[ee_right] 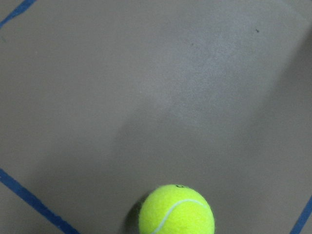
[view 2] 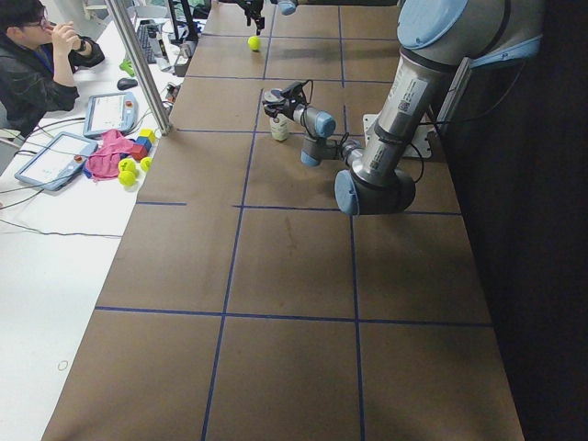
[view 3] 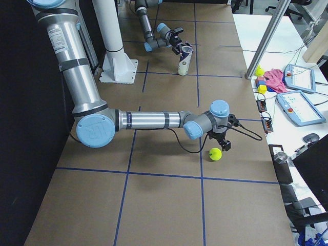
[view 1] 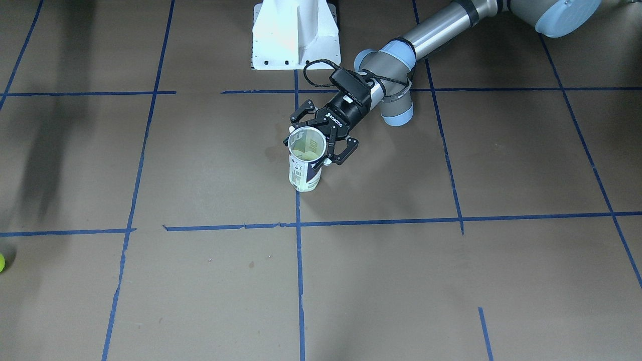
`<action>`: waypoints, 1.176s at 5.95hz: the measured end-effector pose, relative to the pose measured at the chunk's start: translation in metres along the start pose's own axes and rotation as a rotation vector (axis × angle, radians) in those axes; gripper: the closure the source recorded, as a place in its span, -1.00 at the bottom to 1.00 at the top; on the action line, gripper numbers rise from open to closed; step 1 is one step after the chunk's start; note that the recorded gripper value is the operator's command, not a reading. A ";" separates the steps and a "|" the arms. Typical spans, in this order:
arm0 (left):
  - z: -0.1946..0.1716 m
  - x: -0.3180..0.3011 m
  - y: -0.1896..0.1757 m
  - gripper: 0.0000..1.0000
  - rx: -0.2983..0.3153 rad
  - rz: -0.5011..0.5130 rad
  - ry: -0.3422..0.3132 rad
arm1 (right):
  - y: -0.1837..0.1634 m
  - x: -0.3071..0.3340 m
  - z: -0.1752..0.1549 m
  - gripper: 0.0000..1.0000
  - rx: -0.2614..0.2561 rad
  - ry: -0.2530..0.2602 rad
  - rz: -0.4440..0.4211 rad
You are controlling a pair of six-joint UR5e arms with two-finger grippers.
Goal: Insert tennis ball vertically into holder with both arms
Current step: 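Lower the right gripper and grasp the second yellow ball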
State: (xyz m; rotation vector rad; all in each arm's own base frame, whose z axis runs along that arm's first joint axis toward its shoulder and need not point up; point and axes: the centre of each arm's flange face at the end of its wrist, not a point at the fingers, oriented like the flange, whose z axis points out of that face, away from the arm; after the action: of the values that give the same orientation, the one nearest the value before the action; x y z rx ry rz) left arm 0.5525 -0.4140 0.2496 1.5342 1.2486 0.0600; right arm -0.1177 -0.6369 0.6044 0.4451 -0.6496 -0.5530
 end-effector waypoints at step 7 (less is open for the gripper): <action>0.000 0.000 0.000 -0.76 0.000 0.000 0.000 | 0.002 -0.013 0.056 -0.99 -0.073 0.054 -0.004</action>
State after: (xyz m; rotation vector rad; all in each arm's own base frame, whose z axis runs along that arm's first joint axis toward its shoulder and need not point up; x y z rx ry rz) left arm 0.5528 -0.4138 0.2492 1.5342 1.2485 0.0605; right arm -0.1636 -0.6392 0.6400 0.3912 -0.5752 -0.5654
